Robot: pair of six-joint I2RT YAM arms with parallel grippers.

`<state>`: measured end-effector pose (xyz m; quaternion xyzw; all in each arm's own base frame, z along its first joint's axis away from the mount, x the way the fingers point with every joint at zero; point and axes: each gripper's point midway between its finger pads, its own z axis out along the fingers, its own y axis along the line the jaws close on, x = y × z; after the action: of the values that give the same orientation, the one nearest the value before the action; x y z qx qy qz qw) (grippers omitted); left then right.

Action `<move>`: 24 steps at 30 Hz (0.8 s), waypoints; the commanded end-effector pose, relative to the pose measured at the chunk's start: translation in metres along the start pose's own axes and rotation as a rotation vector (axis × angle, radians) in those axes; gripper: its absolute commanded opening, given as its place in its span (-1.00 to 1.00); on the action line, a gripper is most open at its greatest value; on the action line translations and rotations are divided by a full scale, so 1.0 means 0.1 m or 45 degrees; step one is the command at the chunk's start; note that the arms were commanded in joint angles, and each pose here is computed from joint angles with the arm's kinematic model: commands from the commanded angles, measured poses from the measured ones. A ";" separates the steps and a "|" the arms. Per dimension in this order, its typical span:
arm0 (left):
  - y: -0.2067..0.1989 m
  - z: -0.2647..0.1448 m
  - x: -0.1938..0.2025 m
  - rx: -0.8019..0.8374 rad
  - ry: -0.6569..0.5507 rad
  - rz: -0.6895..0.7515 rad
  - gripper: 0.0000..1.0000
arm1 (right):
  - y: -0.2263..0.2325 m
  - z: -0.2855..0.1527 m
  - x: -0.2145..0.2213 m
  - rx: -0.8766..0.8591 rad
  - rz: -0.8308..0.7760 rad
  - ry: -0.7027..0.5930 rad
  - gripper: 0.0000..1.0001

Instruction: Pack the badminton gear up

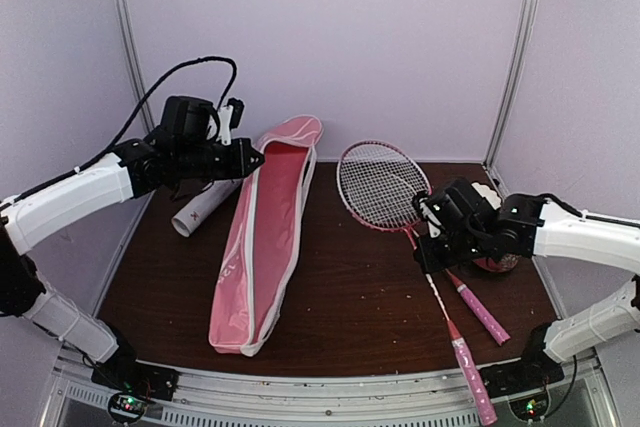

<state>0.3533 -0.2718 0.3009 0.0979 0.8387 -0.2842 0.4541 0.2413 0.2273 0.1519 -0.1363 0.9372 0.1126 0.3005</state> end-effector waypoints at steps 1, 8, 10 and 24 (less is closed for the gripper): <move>-0.15 0.23 0.00 0.040 -0.053 -0.047 -1.00 | 0.01 -0.17 0.11 0.000 -0.046 -0.022 -1.00; -0.31 0.62 0.37 0.034 0.060 -0.072 -1.00 | 0.20 -0.19 0.45 -0.039 -0.158 0.102 -1.00; -0.38 0.69 0.44 0.060 0.075 -0.074 -1.00 | 0.26 -0.13 0.58 -0.074 -0.161 0.150 -1.00; -0.58 0.98 0.95 0.152 0.178 -0.107 -1.00 | 0.69 0.37 0.81 -0.100 -0.228 0.271 -1.00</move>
<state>0.3429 -0.3662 0.2047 0.1063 0.8689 -0.3112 0.3699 0.1640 0.2613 0.0768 -0.2465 0.9473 0.0878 0.1847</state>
